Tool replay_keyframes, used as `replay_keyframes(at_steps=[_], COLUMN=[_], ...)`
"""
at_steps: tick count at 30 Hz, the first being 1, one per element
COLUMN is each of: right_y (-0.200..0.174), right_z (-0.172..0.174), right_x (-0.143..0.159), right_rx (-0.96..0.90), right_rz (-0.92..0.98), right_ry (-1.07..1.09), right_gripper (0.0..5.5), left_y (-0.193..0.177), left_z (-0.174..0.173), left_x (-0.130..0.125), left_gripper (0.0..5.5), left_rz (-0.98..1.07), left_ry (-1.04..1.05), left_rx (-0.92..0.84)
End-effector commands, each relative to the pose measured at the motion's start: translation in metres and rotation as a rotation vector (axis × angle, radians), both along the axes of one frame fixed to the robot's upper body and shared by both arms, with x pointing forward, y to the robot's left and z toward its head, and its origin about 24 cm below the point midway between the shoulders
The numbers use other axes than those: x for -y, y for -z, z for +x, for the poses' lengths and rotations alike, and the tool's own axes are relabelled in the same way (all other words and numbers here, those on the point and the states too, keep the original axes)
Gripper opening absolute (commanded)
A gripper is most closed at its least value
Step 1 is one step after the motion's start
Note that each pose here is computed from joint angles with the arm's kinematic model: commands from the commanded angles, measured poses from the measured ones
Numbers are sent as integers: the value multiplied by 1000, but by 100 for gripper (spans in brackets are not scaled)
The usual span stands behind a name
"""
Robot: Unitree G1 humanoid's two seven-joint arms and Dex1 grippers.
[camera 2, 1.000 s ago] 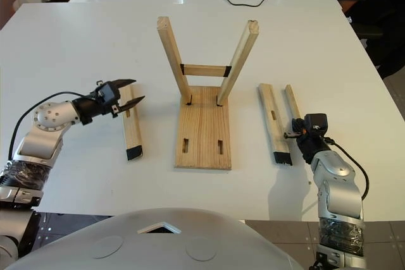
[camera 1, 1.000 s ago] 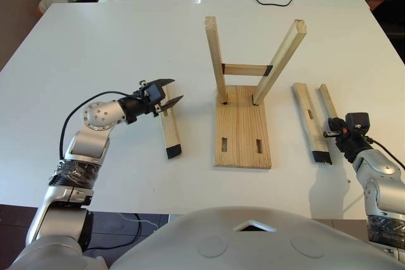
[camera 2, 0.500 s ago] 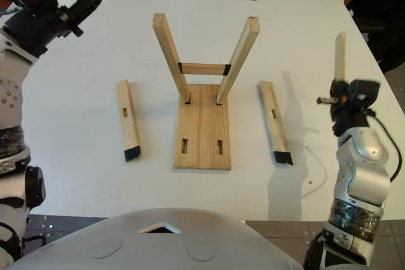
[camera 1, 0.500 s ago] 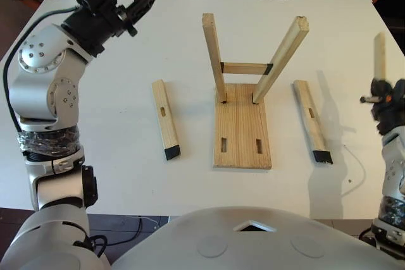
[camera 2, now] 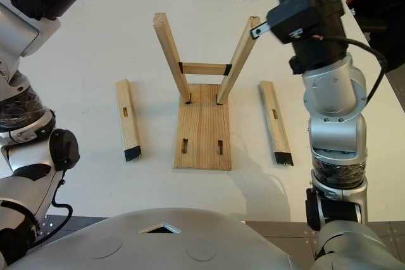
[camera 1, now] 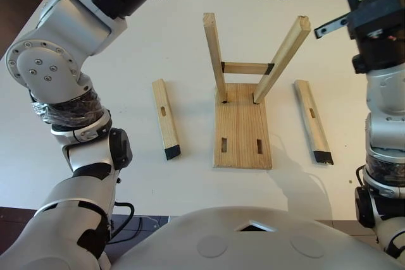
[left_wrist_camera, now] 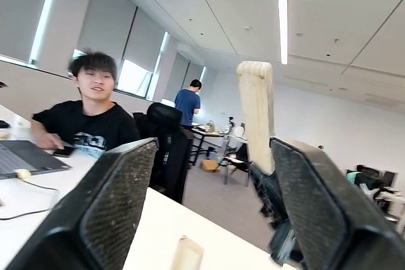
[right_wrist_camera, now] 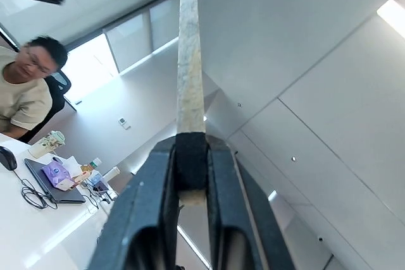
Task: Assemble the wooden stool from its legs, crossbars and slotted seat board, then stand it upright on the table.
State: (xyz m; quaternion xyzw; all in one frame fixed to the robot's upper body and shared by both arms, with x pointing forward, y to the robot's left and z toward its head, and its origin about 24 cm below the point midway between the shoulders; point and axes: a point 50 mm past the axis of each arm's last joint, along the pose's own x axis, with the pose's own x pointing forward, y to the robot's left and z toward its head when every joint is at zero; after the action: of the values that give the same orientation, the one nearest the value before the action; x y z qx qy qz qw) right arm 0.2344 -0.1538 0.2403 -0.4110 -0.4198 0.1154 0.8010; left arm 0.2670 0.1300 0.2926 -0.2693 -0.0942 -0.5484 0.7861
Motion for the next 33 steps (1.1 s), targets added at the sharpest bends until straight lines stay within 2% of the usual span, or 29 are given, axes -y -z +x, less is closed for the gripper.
replay_keyframes(at_steps=[1,5,15,26,33], right_y=[5,8,11,25,28], right_z=[0,-1,-14,-15,-13], right_x=[-14,-21,-34,-32,-26], right_rx=[0,-34,-141,-267,-284], right_rz=[-36,-12,88,73,81], right_ry=[-76,-125,-260,-309,-284], right_gripper=[40,40,40,40,40], left_y=[2,2,4,2,2], left_z=[-16,-24,-13,-11,-8], left_x=[14,20,19,16,13], left_gripper=[336,336,336,336,234], left_rz=[55,70,105,132,142], left_ry=[145,218,159,148,126], left_rx=[50,83,82,128,146])
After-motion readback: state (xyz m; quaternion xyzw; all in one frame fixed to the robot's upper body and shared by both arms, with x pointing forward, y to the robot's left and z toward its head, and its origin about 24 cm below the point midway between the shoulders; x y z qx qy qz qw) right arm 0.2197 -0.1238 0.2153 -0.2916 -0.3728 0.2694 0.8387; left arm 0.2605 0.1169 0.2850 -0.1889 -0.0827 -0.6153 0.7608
